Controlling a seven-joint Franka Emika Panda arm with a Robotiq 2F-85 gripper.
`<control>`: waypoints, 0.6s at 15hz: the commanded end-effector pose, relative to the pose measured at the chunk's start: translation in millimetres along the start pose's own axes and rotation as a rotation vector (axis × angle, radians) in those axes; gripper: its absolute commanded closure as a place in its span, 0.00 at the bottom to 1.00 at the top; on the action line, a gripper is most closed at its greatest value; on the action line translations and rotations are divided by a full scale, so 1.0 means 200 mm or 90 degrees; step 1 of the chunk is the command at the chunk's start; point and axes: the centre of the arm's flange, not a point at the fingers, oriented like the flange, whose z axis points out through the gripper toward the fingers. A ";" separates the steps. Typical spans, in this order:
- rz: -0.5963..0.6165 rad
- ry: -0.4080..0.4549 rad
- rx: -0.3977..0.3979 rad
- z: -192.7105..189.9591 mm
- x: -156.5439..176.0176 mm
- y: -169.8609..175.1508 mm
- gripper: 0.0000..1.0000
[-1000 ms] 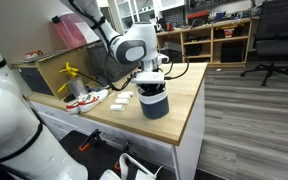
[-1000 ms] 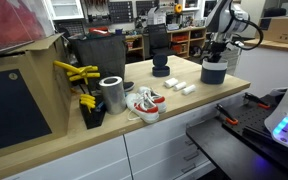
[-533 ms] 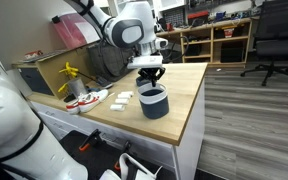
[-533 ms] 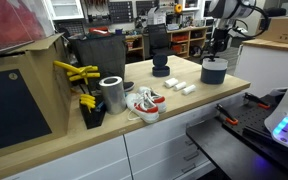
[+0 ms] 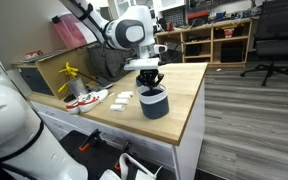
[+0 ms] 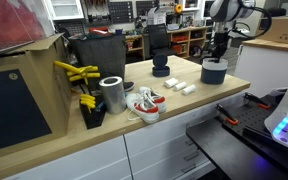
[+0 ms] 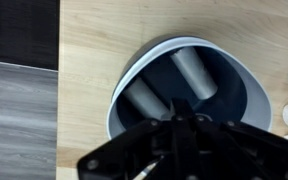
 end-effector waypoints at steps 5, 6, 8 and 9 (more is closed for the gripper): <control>0.021 0.013 -0.022 0.16 0.00 -0.03 1.00; 0.021 0.015 -0.024 0.19 -0.02 -0.04 1.00; 0.027 0.022 -0.025 0.23 -0.05 -0.06 1.00; 0.032 0.026 -0.025 0.25 -0.07 -0.08 1.00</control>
